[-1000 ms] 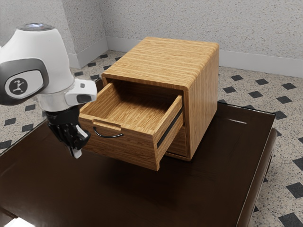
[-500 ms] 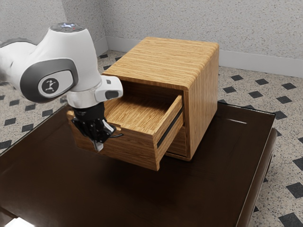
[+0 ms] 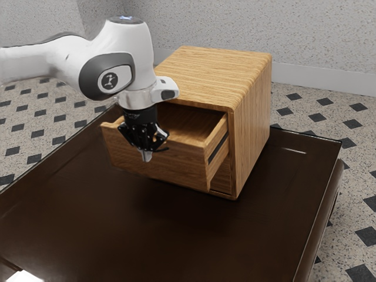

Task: Push the drawer handle with one arm to close the drawer

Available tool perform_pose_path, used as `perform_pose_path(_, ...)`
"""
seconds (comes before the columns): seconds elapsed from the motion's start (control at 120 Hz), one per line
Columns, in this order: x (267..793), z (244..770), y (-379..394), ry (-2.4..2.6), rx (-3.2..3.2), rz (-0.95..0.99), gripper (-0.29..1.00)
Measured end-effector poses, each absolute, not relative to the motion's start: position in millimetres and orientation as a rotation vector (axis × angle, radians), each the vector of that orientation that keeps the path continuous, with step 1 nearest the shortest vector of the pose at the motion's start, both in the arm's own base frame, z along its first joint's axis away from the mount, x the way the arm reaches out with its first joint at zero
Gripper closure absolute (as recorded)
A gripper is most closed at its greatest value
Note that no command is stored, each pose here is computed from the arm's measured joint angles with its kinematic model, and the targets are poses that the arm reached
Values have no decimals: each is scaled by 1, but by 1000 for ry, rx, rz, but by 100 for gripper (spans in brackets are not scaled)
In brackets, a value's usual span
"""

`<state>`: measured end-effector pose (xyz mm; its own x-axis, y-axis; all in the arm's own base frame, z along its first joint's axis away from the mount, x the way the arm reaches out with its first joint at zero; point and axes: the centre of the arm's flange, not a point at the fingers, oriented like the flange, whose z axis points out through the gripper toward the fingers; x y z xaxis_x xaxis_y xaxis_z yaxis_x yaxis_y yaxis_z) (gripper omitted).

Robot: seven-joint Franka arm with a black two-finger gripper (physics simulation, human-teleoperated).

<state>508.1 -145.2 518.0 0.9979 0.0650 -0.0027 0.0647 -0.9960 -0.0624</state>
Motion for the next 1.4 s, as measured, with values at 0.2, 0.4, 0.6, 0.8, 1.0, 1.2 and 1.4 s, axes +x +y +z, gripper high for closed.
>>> perform_pose_path(0.2,546,515,-139,-114,-3068,-17,78)
perform_pose_path(0.4,585,511,-139,-103,-3065,-53,79)
perform_pose_path(0.6,610,521,-137,-73,-3065,-140,79)
perform_pose_path(0.8,631,520,-138,-18,-3056,-180,79)
perform_pose_path(1.0,618,526,-139,36,-3062,-176,79)
perform_pose_path(1.2,500,674,-152,63,-3078,-279,57)
perform_pose_path(1.4,475,692,-144,48,-3109,-114,22)
